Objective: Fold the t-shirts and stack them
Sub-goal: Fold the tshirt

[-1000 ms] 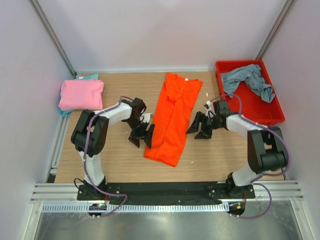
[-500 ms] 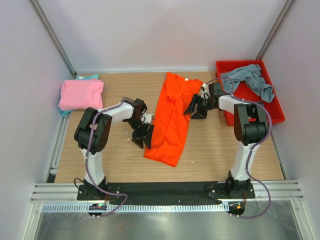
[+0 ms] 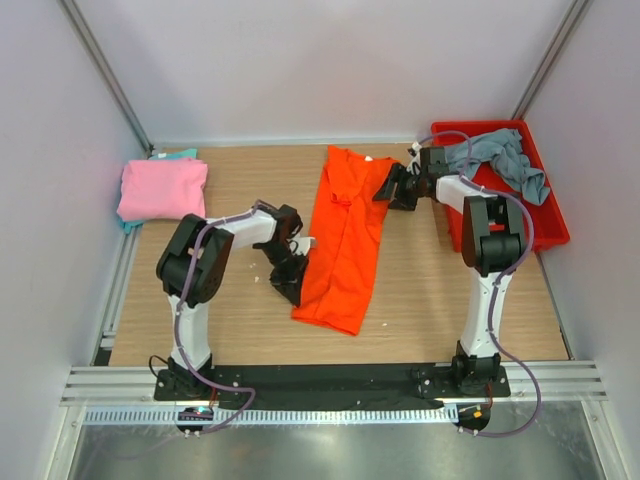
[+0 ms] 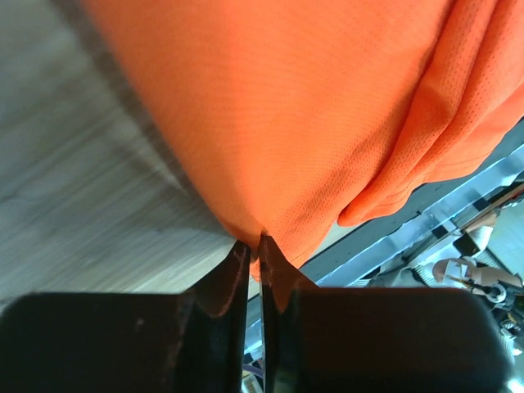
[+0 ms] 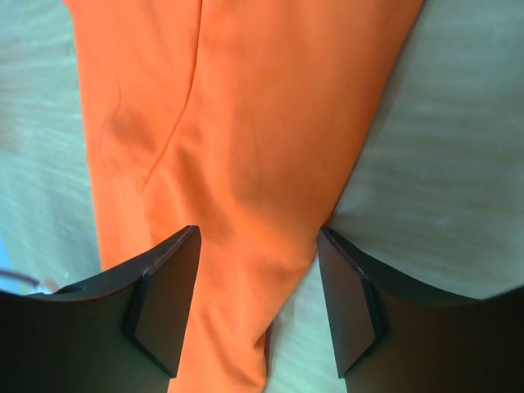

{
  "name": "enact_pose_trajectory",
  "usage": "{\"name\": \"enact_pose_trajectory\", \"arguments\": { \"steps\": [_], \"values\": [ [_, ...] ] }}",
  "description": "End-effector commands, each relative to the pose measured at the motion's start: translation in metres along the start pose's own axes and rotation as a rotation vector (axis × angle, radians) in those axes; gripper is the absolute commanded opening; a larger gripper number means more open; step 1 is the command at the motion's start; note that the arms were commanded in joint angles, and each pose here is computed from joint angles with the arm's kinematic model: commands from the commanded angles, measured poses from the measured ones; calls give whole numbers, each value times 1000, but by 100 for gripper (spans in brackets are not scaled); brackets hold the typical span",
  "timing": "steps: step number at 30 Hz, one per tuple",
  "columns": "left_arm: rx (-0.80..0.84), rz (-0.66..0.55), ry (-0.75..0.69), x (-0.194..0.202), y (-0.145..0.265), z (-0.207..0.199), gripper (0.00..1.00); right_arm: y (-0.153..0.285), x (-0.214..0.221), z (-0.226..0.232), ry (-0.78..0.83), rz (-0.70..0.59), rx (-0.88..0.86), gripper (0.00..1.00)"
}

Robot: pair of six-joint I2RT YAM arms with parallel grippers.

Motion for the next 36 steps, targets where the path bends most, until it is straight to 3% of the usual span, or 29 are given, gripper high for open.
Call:
{"name": "enact_pose_trajectory", "arguments": {
  "steps": [1, 3, 15, 17, 18, 19, 22, 23, 24, 28, 32, 34, 36],
  "values": [
    [4, 22, -46, 4, -10, -10, 7, -9, -25, -4, 50, -82, 28, 65],
    [-5, 25, -81, 8, -11, -18, 0, -12, -33, -4, 63, -91, 35, 65],
    [-35, 33, -231, 18, -20, -55, 1, -36, -54, -8, 85, -90, 13, 63],
    [-50, 30, -234, 17, -17, -57, 10, -20, -60, -3, 110, -117, 29, 63],
    [-50, 26, -246, 16, -13, -59, 23, -13, -61, -2, 113, -138, 36, 63],
    [-49, 0, -275, 14, -5, -65, 45, -2, -64, 0, 115, -174, 59, 63],
    [-69, -46, -334, 16, 14, -72, 69, 41, -58, 12, 108, -235, 108, 64],
    [-68, -104, -361, 19, 26, -78, 73, 45, -37, 2, 74, -204, 157, 64],
    [-98, -139, -351, 20, 31, -78, 76, 75, -39, 22, 89, -274, 136, 64],
    [-145, -297, -272, 30, 40, -69, 78, 104, 19, 24, -12, -223, 114, 65],
    [-70, -419, -200, 32, 32, -62, 73, 103, 103, 7, -214, -20, 76, 64],
    [-76, -422, -147, 35, 23, -53, 73, 111, 122, 9, -245, -13, 41, 64],
    [-80, -395, -107, 33, 17, -47, 72, 111, 149, 6, -326, 100, 29, 64]
  ]
}}
Point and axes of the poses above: each gripper's point midway between its finger pads, its own y axis back along the fingers, its own z axis along the line the jaws close on, x = y × z, the point moved 8 cm from there along y, back along the fingers, and after that the axes turned 2 degrees about y, right-handed, at the moved point
